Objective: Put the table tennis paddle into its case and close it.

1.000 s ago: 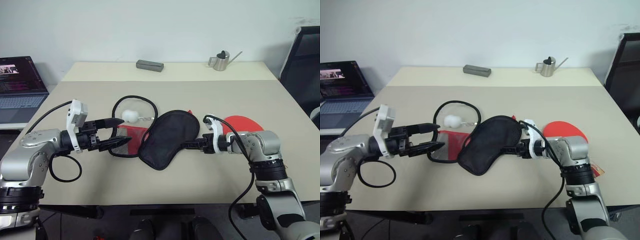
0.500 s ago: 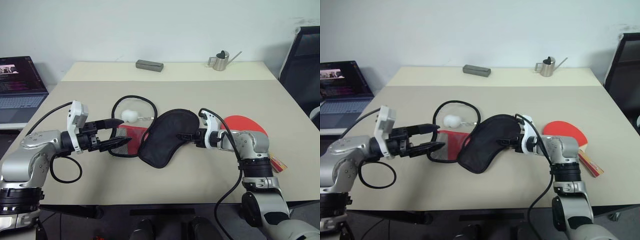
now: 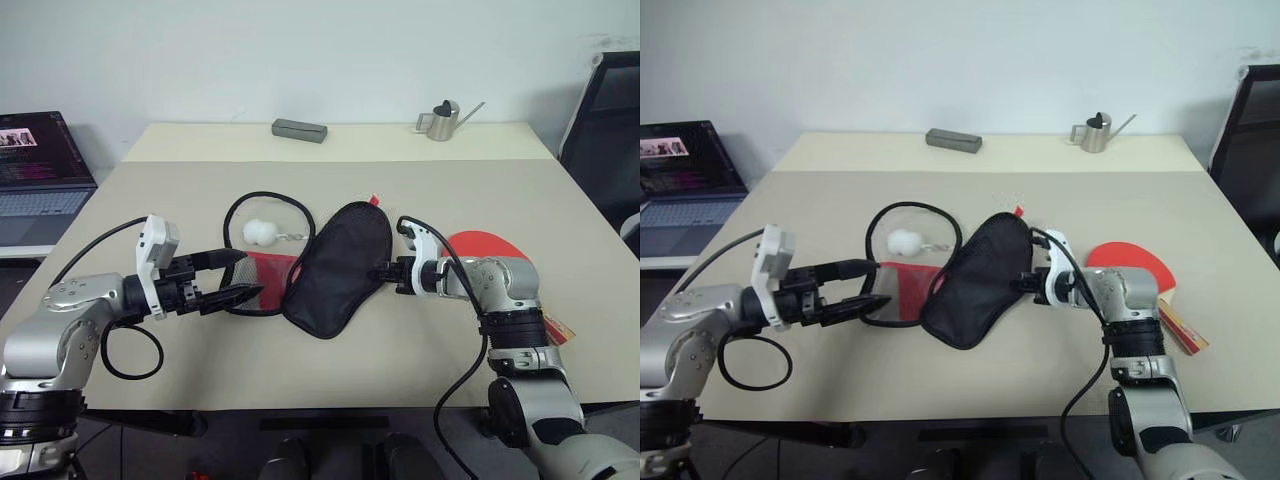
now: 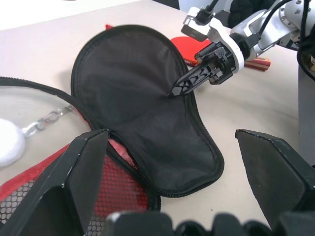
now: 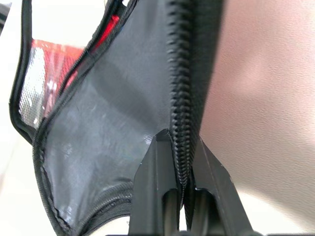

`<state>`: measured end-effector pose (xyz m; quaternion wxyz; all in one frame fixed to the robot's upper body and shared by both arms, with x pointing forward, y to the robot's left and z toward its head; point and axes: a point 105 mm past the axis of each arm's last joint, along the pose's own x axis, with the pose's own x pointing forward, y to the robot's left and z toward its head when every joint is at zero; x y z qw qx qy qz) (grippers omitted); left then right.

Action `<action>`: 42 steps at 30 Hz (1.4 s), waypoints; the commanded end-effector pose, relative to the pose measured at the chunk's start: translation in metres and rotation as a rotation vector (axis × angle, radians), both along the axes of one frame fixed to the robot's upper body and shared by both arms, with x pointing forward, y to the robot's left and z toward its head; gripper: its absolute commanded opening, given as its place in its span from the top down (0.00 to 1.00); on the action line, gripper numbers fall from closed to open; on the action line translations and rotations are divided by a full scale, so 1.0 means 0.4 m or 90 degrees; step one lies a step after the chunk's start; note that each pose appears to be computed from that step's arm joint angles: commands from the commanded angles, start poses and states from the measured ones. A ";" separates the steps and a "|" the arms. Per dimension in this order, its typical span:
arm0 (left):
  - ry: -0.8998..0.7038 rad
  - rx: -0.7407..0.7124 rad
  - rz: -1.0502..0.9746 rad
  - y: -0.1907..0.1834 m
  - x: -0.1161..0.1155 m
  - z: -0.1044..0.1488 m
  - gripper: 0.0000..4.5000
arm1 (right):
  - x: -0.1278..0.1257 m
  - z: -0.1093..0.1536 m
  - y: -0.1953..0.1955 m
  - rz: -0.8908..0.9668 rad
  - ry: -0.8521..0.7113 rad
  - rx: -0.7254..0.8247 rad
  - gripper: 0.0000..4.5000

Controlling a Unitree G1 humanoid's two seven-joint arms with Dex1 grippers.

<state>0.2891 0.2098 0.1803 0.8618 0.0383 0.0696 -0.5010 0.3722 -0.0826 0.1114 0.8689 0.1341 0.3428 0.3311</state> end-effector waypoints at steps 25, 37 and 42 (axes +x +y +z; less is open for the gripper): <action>-0.039 0.008 -0.055 -0.052 0.010 0.029 0.00 | 0.146 0.110 -0.103 0.156 -0.165 -0.262 0.99; -0.043 0.013 -0.054 -0.057 0.012 0.025 0.00 | 0.179 0.130 -0.101 0.198 -0.223 -0.351 0.99; -0.044 0.016 -0.057 -0.060 0.014 0.024 0.00 | 0.191 0.135 -0.095 0.177 -0.242 -0.352 0.78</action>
